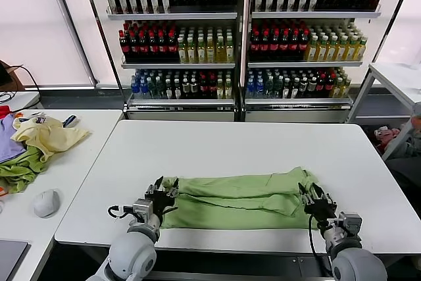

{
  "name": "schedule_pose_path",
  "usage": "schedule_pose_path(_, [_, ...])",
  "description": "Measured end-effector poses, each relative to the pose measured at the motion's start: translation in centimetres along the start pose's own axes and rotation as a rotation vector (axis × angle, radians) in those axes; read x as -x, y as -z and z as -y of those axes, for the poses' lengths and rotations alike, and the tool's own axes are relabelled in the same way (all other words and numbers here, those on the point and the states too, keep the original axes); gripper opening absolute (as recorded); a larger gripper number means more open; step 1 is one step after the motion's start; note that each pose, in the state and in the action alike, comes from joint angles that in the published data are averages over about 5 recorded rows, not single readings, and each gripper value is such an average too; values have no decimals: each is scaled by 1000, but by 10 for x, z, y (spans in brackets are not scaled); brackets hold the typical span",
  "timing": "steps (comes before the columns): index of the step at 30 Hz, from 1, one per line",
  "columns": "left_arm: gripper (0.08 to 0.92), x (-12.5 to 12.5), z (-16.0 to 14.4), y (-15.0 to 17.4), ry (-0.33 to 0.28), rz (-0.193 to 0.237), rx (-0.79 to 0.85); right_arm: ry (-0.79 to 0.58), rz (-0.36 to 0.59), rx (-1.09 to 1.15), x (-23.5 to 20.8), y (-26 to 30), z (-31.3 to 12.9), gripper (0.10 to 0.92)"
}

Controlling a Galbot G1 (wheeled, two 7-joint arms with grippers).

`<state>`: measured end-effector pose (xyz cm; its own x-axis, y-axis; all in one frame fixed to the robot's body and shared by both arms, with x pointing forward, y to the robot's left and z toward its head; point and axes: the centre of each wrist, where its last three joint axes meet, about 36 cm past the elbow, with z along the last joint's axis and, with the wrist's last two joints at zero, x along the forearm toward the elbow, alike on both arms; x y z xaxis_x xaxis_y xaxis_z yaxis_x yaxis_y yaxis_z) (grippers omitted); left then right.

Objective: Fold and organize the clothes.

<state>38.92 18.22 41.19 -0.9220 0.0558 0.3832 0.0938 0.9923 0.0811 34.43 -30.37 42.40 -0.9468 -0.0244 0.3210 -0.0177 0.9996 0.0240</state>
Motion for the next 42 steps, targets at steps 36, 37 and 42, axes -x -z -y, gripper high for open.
schedule_pose_path(36, [135,13,-65,-11,110,-123,-99,51,101,8,-12,18,-4,823])
schedule_pose_path(37, [135,12,-75,-6,118,-116,-102,52,106,10,-12,18,-4,823])
schedule_pose_path(42, [135,5,-121,21,163,-61,-128,60,119,15,-12,19,-5,823])
